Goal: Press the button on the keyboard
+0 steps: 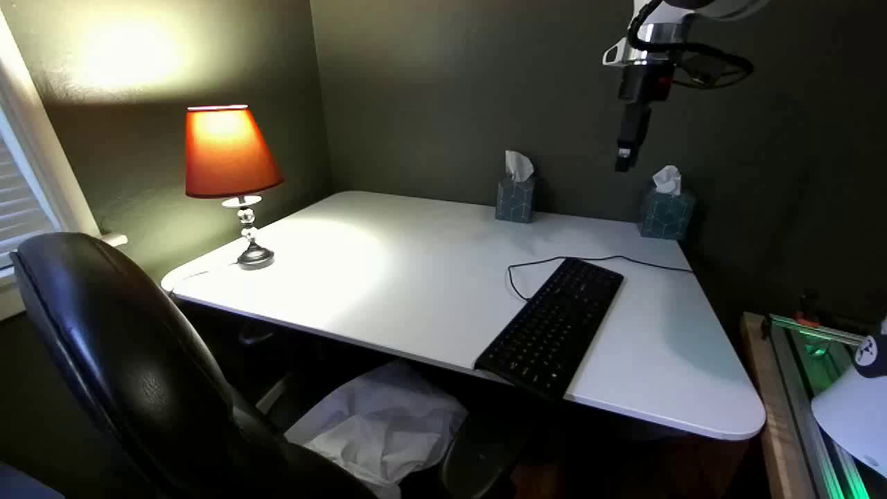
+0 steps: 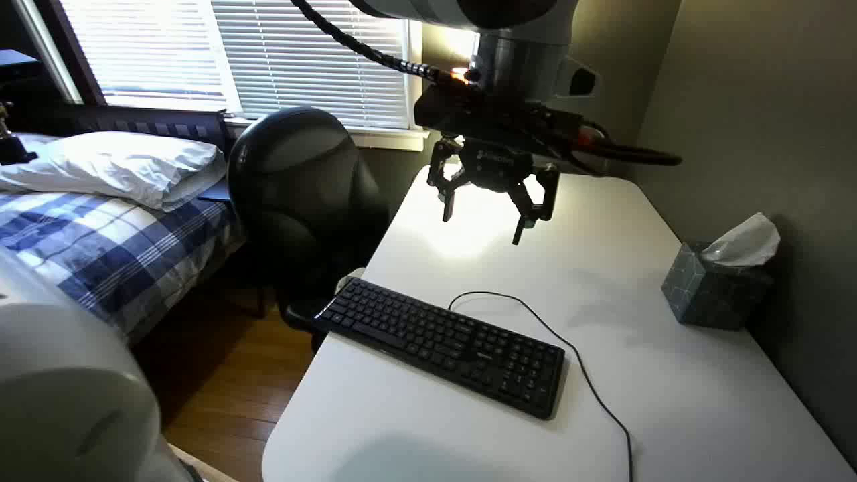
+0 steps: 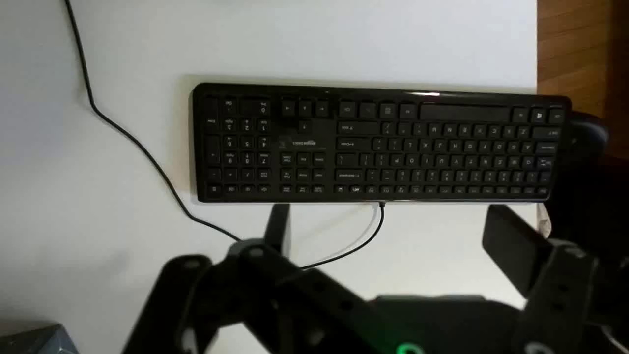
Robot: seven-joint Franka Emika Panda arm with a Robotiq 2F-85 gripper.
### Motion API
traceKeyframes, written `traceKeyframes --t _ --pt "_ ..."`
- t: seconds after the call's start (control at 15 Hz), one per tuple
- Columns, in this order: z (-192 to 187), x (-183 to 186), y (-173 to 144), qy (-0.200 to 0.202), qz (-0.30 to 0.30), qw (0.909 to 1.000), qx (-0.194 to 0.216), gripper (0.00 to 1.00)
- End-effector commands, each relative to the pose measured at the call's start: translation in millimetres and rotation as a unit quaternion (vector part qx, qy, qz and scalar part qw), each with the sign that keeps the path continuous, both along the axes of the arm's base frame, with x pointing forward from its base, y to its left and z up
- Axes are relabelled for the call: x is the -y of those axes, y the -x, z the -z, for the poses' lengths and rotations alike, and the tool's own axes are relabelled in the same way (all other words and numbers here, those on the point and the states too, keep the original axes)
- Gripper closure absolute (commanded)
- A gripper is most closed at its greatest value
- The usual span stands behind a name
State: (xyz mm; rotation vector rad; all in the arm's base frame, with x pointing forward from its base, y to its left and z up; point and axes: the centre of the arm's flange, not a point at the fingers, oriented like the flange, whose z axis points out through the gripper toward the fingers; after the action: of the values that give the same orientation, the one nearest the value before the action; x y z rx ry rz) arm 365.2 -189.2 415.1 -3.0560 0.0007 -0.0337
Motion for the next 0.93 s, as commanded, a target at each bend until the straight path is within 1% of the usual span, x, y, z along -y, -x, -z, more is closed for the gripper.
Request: traceKeyframes --t 0.0,0.33,0.47,0.87 --pt "0.1 0.0 0.0 0.000 0.000 1.0000 0.000 0.00" --pt "0.1 0.0 0.0 0.000 0.000 1.0000 0.000 0.00" --pt "5.8 4.0 -5.2 -0.001 0.015 0.9999 -0.003 0.00" --pt "39.1 21.9 -15.8 -0.001 0.058 0.9981 -0.024 0.00"
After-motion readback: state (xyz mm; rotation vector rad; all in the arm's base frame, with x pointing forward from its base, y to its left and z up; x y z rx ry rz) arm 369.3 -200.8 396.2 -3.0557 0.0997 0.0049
